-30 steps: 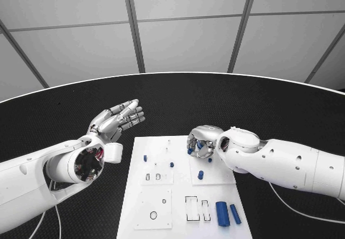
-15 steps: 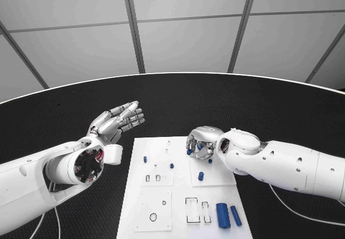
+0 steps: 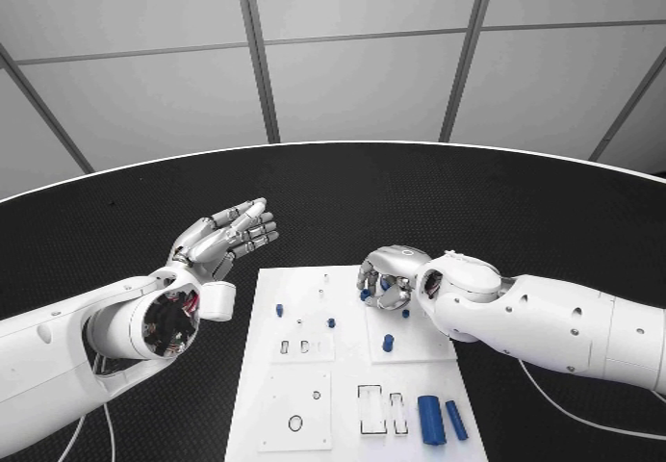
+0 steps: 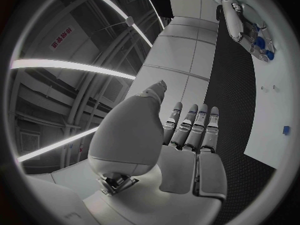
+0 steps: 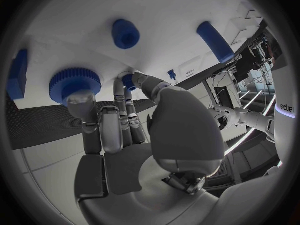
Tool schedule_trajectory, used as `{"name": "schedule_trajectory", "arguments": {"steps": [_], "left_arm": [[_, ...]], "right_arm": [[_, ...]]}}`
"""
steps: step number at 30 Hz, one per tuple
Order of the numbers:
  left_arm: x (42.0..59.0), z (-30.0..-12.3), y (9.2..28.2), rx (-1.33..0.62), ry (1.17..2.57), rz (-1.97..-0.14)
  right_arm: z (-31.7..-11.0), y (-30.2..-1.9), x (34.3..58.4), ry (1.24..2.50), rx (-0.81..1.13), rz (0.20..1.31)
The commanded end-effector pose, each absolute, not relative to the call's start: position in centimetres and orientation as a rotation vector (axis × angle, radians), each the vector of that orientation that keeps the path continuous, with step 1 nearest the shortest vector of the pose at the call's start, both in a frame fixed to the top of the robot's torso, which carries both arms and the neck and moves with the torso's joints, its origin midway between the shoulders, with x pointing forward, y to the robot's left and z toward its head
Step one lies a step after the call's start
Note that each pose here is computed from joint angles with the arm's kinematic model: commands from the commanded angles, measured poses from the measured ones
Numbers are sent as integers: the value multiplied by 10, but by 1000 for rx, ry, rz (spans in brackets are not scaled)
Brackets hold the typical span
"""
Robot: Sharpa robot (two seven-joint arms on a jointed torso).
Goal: Assemble the parts on the task board
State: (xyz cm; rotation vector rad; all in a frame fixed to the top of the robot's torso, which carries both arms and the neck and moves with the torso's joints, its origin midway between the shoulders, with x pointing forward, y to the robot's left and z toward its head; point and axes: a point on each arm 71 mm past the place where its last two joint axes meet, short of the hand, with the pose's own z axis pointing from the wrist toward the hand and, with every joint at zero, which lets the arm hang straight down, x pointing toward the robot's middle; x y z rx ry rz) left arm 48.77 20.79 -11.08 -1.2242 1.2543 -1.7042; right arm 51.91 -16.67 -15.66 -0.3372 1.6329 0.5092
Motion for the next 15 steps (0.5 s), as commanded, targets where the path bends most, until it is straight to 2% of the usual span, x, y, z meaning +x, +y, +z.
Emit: {"name": "schedule_trajectory", "arguments": {"steps": [1,15], "left_arm": [[488,-111,208,-1225,1254,-1704],[488,-111,209,-1226,1253,-1701]], "right_arm": [[-156,-166,519,1630,-337,511],[-157,-165,519,1635,-336,507]]}}
